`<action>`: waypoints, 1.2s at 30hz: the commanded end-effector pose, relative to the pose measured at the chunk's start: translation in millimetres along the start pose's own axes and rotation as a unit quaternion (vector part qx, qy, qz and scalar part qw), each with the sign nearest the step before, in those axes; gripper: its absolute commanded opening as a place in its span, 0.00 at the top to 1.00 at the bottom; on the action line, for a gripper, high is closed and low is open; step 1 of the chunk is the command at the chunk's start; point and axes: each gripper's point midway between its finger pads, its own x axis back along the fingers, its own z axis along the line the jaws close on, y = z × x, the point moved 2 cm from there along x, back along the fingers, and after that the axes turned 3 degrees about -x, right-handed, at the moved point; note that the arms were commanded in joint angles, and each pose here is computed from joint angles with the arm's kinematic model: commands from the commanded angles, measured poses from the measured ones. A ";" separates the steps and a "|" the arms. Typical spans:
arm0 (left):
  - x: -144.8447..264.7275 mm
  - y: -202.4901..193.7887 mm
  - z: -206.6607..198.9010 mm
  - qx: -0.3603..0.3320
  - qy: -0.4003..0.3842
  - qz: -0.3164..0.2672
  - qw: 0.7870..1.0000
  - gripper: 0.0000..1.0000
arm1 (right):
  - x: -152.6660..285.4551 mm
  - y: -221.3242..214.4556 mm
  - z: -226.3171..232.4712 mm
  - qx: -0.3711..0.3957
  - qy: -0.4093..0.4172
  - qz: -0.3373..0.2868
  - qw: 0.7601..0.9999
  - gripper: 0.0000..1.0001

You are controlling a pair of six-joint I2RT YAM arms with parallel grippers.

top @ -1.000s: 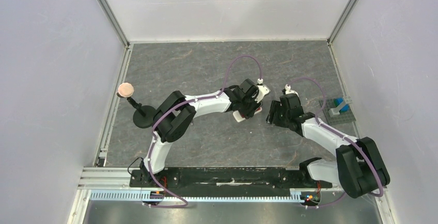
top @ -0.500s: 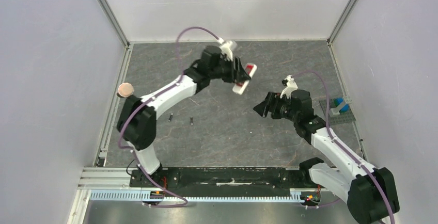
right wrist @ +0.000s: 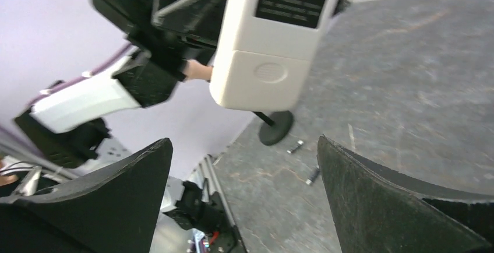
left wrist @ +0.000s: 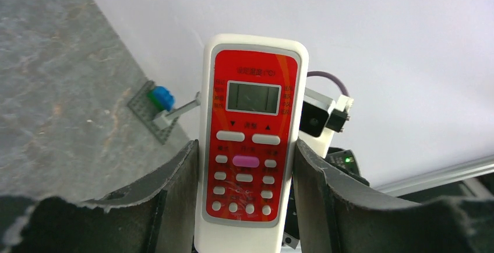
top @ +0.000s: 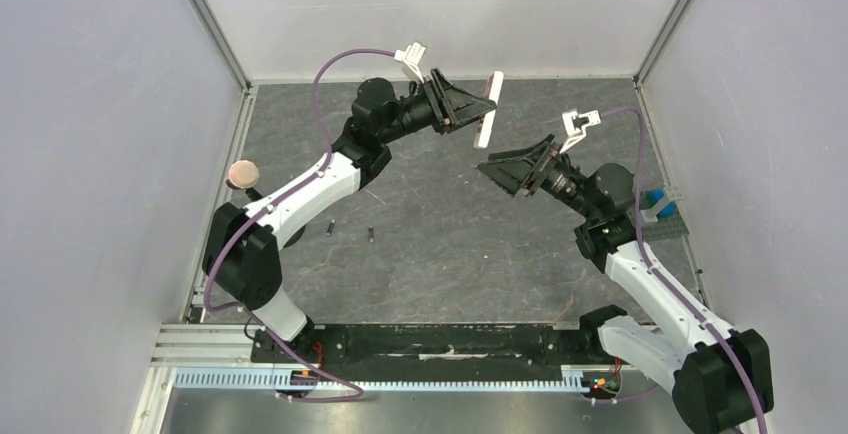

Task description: Load the batteries into the remote control

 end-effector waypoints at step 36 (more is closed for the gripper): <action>24.8 3.5 -57.9 0.046 -0.090 -0.028 0.994 0.94 | -45.3 31.1 20.4 -0.071 0.077 0.012 0.994 0.28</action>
